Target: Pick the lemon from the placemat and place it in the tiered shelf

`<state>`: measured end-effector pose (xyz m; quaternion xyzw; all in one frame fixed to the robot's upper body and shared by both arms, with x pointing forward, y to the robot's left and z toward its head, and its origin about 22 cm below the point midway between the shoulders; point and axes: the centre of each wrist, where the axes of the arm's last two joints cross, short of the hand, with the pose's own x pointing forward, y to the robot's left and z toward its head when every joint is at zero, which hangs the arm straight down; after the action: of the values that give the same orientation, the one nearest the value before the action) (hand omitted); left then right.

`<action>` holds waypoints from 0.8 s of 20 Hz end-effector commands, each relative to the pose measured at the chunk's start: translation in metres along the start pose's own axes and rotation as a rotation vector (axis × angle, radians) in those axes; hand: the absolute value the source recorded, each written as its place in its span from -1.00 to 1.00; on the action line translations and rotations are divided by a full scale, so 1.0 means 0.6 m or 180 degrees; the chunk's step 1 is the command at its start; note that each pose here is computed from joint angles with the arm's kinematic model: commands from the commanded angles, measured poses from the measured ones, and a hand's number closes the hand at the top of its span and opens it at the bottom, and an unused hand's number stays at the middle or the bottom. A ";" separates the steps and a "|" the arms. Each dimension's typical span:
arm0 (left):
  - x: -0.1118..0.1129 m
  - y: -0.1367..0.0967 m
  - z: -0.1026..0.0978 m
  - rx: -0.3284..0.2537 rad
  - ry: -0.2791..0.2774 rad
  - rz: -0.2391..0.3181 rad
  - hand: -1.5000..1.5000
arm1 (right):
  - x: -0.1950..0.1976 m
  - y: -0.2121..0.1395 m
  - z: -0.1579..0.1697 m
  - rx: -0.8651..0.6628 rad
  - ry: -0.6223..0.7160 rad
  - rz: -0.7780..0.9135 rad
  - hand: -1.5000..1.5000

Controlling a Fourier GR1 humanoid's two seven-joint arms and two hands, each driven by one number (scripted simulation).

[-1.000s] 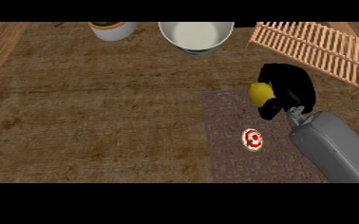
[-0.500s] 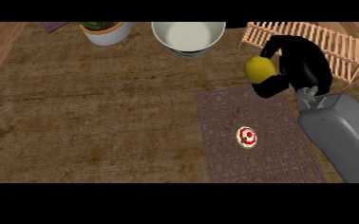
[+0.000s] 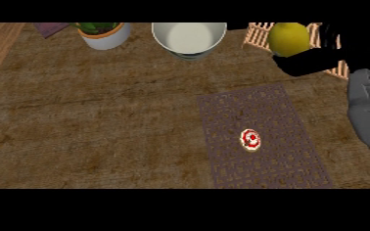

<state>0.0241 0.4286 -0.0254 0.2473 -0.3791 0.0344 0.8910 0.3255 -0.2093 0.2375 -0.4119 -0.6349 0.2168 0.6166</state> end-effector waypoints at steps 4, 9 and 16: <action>0.152 -0.074 -0.057 -0.0355 -0.1327 0.0473 0.00 | 0.047 -0.097 0.004 -0.0419 -0.0070 -0.0138 1.00; 0.150 -0.080 -0.054 -0.0384 -0.1366 0.0490 0.00 | 0.032 -0.137 -0.009 -0.0703 0.0109 0.0368 1.00; 0.166 -0.082 -0.053 -0.0456 -0.1450 0.0442 0.00 | 0.057 -0.197 -0.023 -0.0802 0.0275 0.0499 1.00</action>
<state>0.0312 0.4274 -0.0236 0.2457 -0.3939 0.0325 0.8851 0.3122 -0.2452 0.3327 -0.5194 -0.6213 0.1651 0.5630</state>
